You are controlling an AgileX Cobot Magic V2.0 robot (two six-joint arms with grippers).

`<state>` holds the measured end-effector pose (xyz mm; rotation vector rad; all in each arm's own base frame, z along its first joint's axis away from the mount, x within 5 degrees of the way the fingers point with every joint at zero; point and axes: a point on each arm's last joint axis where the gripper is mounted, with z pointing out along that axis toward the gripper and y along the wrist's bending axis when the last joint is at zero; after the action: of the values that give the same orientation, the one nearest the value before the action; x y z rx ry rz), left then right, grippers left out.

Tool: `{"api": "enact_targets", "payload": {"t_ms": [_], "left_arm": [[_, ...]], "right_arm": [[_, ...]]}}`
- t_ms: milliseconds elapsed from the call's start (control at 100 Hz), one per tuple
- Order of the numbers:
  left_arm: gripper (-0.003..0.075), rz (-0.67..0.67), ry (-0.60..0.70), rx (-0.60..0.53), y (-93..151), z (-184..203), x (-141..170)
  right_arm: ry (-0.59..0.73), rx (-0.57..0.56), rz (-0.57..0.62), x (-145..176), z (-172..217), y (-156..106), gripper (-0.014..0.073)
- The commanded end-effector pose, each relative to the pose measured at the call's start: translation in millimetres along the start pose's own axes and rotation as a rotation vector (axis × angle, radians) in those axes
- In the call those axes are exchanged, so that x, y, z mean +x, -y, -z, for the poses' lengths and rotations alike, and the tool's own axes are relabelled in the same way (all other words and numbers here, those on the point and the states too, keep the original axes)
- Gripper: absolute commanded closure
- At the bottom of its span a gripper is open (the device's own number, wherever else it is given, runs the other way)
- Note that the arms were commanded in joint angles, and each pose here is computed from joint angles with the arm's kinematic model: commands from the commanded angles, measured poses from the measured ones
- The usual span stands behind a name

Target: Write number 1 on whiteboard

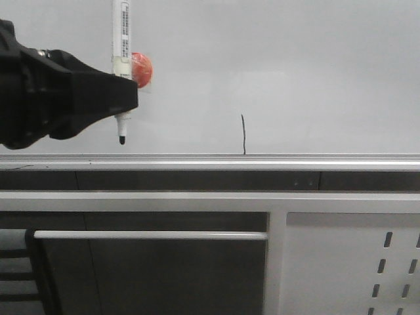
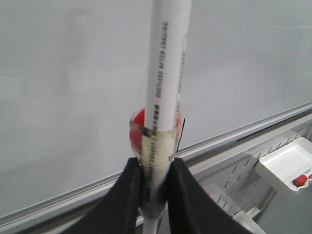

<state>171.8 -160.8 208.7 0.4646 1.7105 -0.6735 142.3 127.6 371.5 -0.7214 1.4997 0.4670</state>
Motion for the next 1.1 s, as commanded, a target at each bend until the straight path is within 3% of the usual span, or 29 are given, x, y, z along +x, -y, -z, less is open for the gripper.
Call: {"api": "enact_targets", "payload": {"t_ms": [0,150,420,780,1090], "left_arm": [[0.0738,-0.004,0.146,0.017,4.0,-3.0,-17.0],[0.0738,-0.026,0.176,0.005,2.6,-5.5,-16.6],[0.0738,0.002,0.200,-0.052,-4.4,-13.8,-8.3],[0.0738,0.039,0.285,-0.136,-14.1,-20.3,-4.7],[0.0738,0.031,0.314,-0.136,-13.7,-32.1,-8.1]], "right_arm": [[0.055,0.038,0.001,-12.7,4.9,5.0,0.0189],[0.059,0.050,0.008,-13.1,4.9,6.4,0.0195],[0.058,0.051,0.008,-12.9,5.0,6.7,0.0303],[0.069,0.070,0.009,-13.9,5.1,8.4,0.0302],[0.069,0.070,0.009,-13.9,5.1,8.4,0.0302]]}}
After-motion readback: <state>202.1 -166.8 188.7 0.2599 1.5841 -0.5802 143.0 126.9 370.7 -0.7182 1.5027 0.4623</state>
